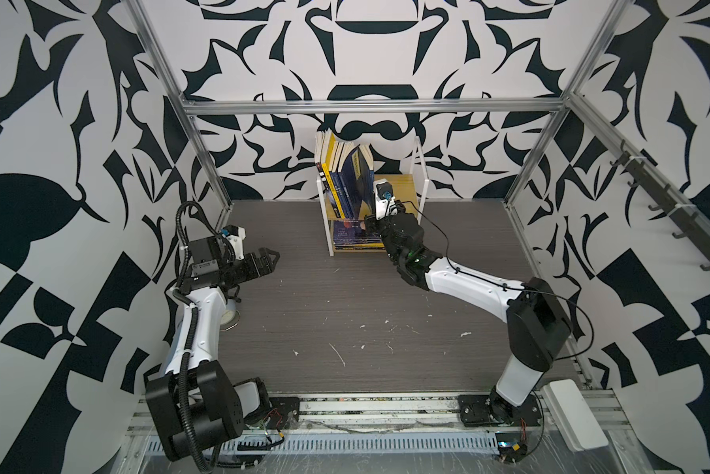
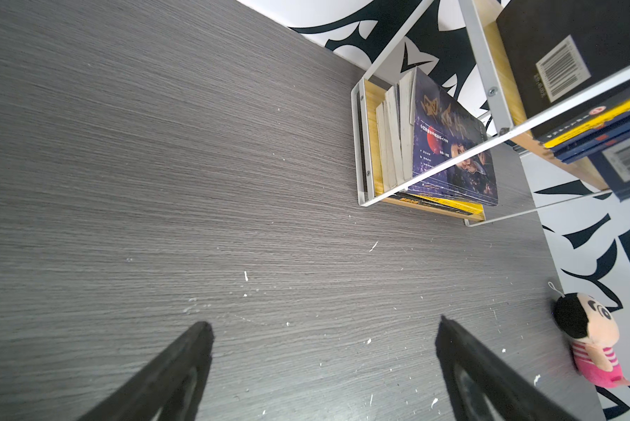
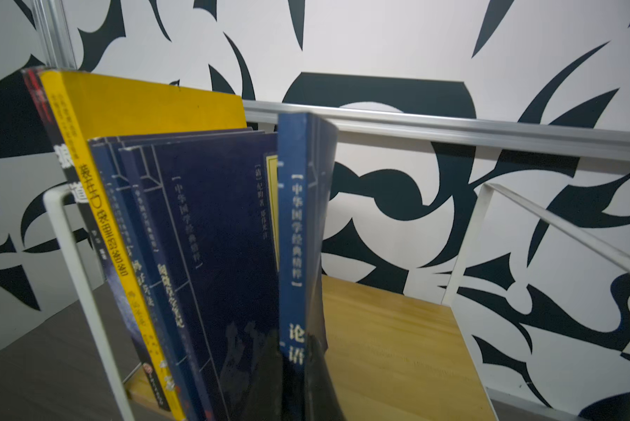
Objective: Stacking books/files
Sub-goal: Place the book on the bookshelf.
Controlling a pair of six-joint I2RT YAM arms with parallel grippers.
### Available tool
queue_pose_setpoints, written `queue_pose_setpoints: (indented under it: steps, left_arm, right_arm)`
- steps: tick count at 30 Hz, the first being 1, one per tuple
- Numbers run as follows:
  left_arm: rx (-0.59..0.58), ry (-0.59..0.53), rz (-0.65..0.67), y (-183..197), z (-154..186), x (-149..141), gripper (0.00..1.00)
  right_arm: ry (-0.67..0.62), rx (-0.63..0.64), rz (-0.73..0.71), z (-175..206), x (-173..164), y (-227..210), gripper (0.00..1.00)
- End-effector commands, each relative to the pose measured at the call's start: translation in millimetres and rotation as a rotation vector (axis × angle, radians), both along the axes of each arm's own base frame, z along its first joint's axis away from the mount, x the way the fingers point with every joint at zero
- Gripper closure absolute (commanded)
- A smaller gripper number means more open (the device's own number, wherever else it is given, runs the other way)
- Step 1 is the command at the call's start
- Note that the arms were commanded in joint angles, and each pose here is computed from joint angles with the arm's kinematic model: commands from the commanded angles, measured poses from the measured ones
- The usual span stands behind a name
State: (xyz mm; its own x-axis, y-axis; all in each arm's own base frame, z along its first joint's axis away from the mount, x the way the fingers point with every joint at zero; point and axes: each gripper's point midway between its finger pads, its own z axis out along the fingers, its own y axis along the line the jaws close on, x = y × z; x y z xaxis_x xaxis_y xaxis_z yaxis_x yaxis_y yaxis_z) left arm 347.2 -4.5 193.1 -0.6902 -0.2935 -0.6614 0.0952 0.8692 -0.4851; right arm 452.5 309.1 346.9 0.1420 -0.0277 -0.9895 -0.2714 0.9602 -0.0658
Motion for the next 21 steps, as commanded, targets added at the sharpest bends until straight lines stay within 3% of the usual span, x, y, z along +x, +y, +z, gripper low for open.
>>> queue_pose_setpoints:
  steps: [1, 21]
  left_arm:
    - [0.003, 0.011, -0.014, -3, -3, -5, 0.00]
    - [0.005, 0.003, -0.022, -4, -5, -5, 0.00]
  right_arm:
    - [-0.210, 0.112, -0.062, 63, -6, -19, 1.00]
    - [-0.108, 0.164, 0.073, 6, 18, 19, 1.00]
